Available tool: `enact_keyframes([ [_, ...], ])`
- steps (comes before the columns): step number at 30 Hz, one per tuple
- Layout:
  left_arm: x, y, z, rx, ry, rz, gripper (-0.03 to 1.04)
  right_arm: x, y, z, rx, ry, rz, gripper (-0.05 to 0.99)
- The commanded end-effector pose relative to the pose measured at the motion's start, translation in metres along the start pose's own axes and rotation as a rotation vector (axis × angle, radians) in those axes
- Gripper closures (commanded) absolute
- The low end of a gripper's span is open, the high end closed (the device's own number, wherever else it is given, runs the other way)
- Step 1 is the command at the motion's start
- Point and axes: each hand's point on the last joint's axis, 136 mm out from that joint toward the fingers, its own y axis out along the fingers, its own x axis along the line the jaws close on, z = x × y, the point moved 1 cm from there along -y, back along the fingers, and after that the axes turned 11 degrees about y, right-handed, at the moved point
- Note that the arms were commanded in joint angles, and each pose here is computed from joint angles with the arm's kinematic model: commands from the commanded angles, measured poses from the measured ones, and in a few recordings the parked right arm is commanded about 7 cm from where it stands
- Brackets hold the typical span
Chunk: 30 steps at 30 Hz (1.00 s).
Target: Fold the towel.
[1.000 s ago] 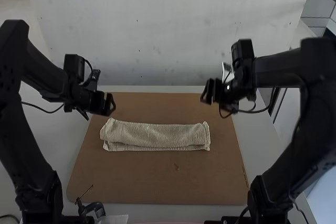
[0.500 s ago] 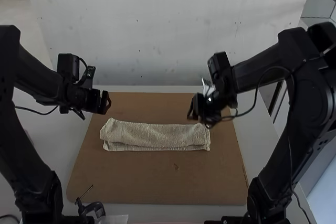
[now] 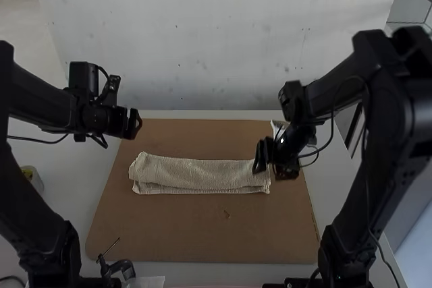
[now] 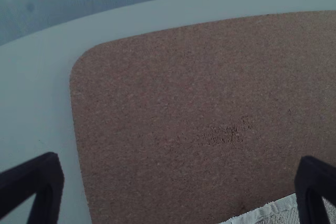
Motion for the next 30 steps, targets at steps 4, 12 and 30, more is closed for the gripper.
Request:
enact_keyframes([
  [4,0.003,-0.012,-0.009,-0.047,0.017,-0.014,0.03,0.013,0.000,-0.011,0.013,0.021,-0.070,0.17],
  [12,0.000,-0.016,-0.008,-0.051,0.019,-0.012,0.03,0.012,0.003,-0.022,0.016,0.029,-0.104,0.17],
  [30,0.000,-0.017,-0.009,-0.058,0.019,-0.013,0.03,-0.007,0.021,-0.029,0.057,0.045,-0.130,0.17],
])
